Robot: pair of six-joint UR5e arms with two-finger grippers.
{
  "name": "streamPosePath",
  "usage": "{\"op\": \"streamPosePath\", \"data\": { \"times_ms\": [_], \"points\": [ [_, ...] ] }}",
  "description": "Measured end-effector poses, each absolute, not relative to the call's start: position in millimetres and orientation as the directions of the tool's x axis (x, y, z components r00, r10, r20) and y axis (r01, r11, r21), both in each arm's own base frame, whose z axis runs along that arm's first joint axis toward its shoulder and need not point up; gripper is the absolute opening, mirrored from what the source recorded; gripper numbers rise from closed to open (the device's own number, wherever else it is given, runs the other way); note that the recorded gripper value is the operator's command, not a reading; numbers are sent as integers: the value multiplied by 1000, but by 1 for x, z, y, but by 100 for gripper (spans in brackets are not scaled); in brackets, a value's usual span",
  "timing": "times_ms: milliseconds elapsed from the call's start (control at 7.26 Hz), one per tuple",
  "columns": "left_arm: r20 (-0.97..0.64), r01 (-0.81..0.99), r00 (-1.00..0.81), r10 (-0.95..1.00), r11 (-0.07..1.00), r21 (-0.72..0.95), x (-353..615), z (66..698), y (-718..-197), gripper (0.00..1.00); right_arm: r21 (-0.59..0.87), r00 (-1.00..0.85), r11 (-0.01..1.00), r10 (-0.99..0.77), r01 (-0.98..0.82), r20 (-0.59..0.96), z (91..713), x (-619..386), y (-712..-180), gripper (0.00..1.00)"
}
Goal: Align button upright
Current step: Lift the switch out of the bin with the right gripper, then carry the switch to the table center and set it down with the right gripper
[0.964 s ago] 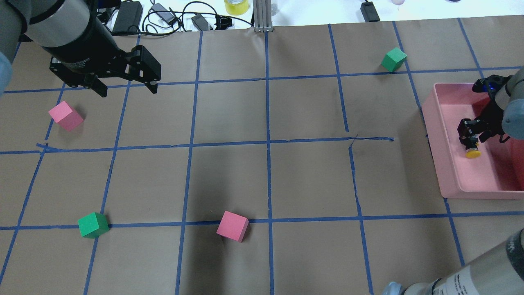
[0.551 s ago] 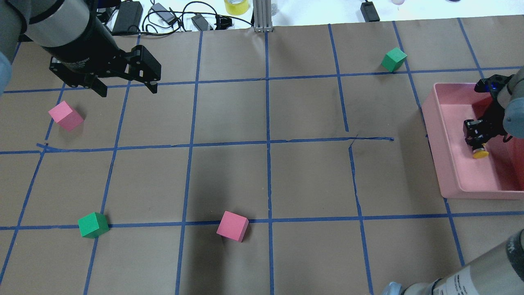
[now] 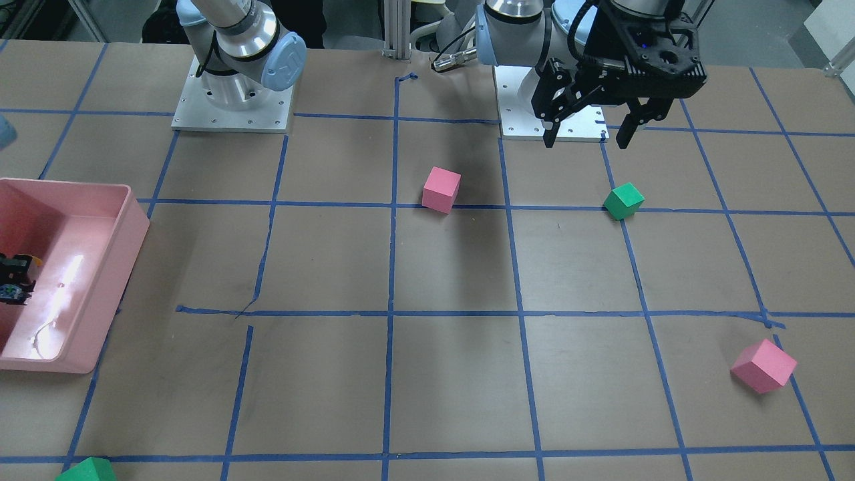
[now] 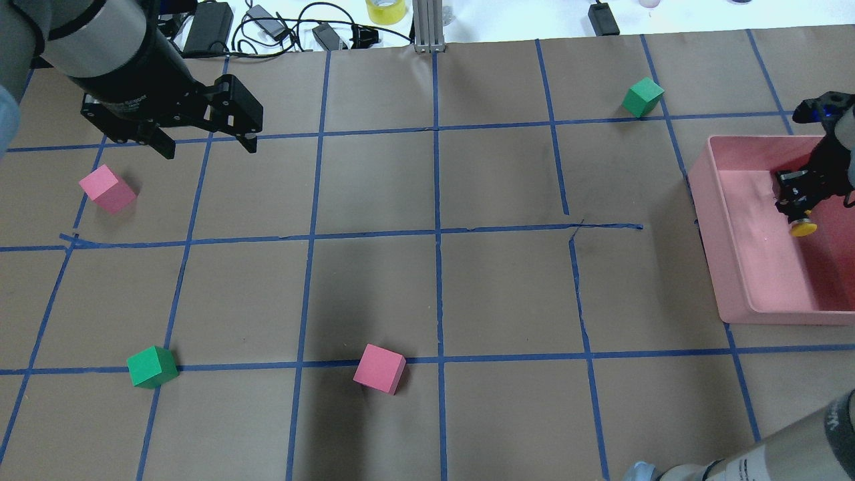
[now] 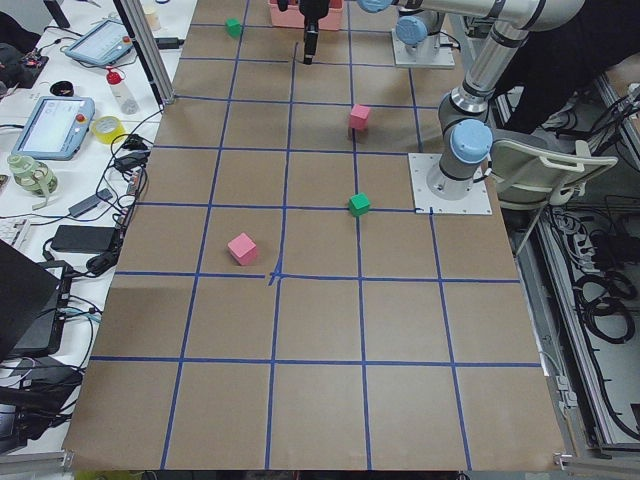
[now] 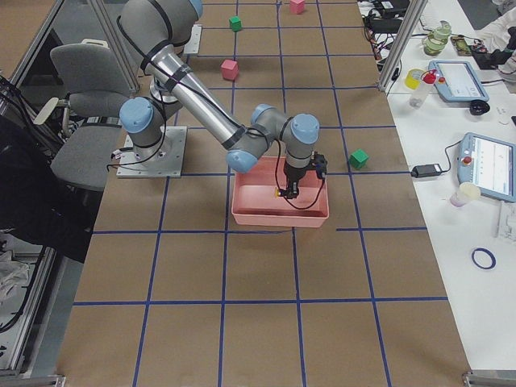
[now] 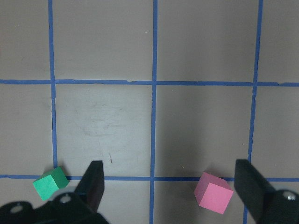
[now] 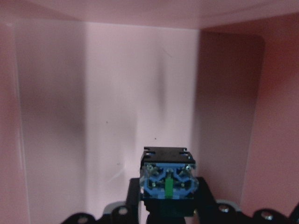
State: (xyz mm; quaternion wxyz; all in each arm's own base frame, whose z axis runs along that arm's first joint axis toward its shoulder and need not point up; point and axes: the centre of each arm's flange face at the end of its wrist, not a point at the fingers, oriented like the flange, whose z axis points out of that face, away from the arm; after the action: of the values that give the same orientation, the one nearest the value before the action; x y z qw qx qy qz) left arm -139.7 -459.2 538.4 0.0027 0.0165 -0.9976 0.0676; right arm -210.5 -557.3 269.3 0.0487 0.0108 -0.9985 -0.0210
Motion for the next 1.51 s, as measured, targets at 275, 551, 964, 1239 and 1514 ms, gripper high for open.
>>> {"op": "streamPosePath", "data": {
  "times_ms": [275,551,964,1239,1514],
  "points": [
    [7,-33,-999,-33,991,-133,-140,538,-460,100,37,-990,994,-102,-99,97,329,-139,-576,0],
    [7,-33,-999,-33,991,-133,-140,538,-460,100,-8,-982,986,-162,-164,97,365,-39,-582,0],
    [9,-33,-999,-32,991,-133,-140,538,-460,100,-92,-988,984,-155,-153,-13,368,140,-572,0],
    [10,-32,-999,-31,991,-133,-140,538,-460,100,-95,-993,990,-113,-108,-46,338,248,-552,0],
    [10,-32,-999,-31,990,-134,-140,538,-460,100,-100,-994,991,-91,-84,-68,297,343,-525,0]
  ]
}}
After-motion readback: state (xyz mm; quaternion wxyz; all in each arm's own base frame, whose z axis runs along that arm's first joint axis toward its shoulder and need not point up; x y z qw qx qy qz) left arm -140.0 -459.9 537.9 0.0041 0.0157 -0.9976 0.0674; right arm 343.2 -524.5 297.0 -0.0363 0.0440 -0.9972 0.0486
